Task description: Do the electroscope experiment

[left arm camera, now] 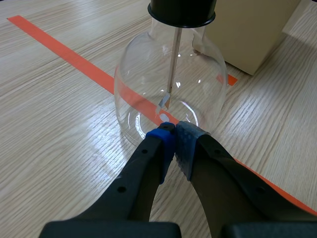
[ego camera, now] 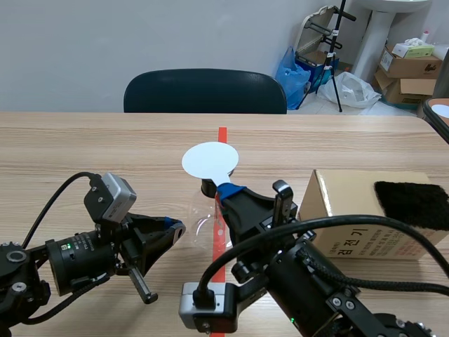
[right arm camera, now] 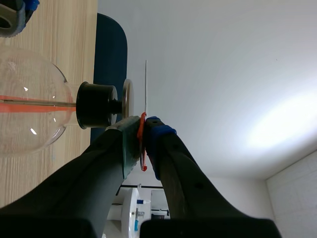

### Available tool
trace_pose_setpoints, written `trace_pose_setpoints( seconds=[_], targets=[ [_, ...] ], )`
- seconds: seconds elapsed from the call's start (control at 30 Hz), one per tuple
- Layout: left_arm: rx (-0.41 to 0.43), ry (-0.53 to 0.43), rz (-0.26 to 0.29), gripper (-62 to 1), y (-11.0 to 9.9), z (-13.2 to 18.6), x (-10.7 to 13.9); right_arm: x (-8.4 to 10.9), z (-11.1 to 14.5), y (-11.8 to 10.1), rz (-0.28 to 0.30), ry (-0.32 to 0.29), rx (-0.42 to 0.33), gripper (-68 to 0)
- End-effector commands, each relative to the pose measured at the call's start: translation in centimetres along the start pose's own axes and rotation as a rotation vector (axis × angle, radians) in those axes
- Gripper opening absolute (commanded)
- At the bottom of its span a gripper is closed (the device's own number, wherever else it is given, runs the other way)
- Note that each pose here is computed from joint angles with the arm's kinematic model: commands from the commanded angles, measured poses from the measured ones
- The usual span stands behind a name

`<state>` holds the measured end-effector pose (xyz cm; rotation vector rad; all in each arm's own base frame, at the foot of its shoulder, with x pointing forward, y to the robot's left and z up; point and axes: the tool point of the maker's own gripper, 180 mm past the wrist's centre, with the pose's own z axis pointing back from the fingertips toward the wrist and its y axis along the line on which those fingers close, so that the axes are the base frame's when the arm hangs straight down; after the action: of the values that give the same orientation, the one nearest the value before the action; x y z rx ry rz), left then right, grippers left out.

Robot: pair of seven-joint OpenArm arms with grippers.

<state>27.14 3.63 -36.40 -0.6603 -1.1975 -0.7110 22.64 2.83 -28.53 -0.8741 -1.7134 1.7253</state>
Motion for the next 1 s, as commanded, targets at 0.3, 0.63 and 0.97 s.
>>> trace_pose_setpoints(
  seconds=[0.3, 0.63, 0.97],
  targets=[
    [-0.001, -0.036, 0.001, -57.9, 0.0, -0.3, 1.0, -0.5, -0.3, -1.1, 0.015, 0.006, -0.036, -66.2],
    [-0.001, -0.036, 0.001, -57.9, 0.0, -0.3, 1.0, -1.0, -0.3, -1.1, 0.016, 0.035, -0.036, -66.3],
    [-0.001, -0.036, 0.001, -57.9, 0.0, -0.3, 1.0, -5.1, 0.3, -1.1, 0.011, 0.261, -0.038, -66.2]
  ],
)
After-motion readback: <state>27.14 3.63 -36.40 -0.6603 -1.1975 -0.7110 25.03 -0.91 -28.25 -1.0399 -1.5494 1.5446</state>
